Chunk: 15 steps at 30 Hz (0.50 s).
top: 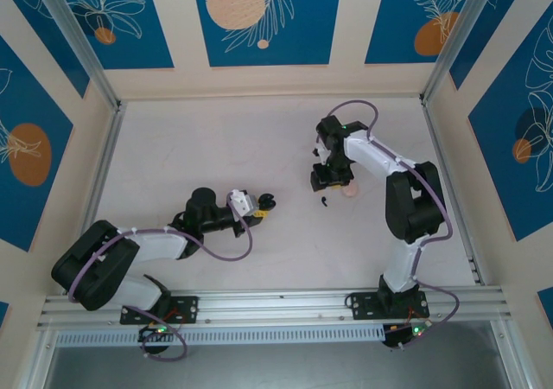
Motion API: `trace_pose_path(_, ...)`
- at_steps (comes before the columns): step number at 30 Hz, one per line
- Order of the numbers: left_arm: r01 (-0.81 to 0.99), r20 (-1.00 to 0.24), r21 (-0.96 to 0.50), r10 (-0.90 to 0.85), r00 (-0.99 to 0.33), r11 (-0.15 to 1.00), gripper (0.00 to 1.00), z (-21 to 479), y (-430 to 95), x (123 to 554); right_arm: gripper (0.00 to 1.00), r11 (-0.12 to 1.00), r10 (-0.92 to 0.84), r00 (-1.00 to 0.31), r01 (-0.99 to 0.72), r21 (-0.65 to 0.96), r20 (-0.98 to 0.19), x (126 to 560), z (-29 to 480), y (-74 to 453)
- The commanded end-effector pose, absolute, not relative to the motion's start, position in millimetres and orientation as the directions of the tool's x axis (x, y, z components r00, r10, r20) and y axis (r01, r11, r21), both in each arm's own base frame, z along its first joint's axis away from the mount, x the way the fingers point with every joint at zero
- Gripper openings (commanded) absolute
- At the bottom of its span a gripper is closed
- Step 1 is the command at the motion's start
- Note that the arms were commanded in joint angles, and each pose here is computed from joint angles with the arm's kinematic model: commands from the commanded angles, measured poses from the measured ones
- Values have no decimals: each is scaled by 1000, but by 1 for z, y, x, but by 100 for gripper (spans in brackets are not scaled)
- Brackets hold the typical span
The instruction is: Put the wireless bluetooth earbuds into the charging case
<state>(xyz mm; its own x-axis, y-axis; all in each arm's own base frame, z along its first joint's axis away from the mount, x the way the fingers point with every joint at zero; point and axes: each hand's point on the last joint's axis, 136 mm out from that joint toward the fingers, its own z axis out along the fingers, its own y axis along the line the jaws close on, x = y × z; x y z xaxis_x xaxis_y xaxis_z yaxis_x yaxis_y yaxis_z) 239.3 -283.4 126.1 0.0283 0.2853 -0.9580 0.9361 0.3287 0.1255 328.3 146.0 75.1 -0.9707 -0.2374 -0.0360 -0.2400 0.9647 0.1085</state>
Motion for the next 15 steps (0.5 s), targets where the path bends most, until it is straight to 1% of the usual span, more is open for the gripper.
trace_pose_path(1,936,-958,166,276,79,310,15,140,-291,239,49,961,-277,-959,-275,45,62,322,56,137)
trace_pose_path(8,937,-956,165,285,75,307,15,138,-291,240,46,951,-308,-947,-304,47,92,329,38,144)
trace_pose_path(15,937,-954,165,291,72,308,15,137,-292,240,39,945,-324,-941,-318,78,100,330,31,152)
